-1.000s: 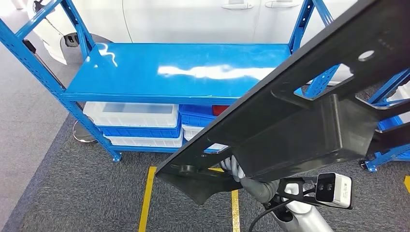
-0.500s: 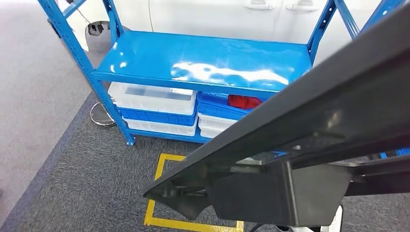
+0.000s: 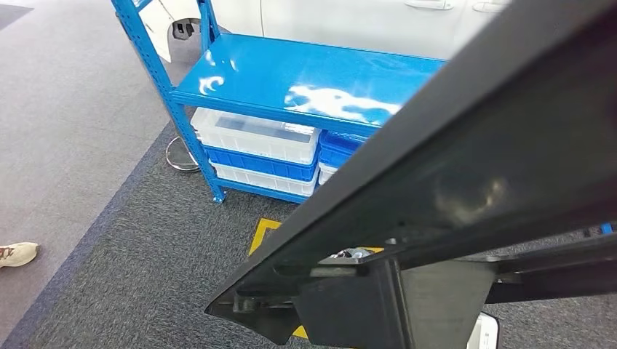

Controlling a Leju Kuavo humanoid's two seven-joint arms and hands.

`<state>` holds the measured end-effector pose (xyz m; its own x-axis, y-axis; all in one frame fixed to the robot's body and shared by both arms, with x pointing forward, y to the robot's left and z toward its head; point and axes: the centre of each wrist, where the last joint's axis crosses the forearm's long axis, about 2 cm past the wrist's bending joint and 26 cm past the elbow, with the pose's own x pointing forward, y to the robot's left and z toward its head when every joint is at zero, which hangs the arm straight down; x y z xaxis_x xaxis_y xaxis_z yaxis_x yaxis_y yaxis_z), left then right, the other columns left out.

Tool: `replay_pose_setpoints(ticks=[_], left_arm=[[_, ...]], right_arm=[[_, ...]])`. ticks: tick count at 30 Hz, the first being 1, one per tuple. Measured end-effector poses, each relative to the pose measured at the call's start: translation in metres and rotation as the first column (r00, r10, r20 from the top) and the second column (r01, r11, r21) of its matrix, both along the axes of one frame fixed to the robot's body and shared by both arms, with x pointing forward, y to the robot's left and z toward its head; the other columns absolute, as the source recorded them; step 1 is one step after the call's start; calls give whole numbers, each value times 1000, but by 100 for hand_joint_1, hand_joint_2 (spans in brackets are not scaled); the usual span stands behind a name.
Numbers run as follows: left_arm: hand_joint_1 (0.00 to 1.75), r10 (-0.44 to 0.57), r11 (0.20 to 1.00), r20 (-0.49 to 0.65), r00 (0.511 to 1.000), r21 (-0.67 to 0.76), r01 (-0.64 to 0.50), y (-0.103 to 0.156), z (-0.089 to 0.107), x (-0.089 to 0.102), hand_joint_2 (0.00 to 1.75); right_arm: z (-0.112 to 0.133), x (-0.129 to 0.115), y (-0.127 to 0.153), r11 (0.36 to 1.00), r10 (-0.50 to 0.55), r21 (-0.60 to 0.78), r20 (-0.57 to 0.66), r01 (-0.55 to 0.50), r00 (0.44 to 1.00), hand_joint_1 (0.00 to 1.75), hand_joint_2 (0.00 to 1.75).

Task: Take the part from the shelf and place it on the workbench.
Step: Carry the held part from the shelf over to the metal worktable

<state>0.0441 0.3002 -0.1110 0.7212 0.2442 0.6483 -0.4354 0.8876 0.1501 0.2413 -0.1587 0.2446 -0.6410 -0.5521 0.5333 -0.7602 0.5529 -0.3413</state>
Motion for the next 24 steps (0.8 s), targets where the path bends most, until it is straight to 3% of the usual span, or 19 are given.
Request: replay_pose_setpoints(ticks=[24], left_arm=[[0,26,1000,-24,999,10,-25,-10,-1,-6,175]], right_arm=[[-18,-6,14,998,39,-52,-14,-40,999,175,175]])
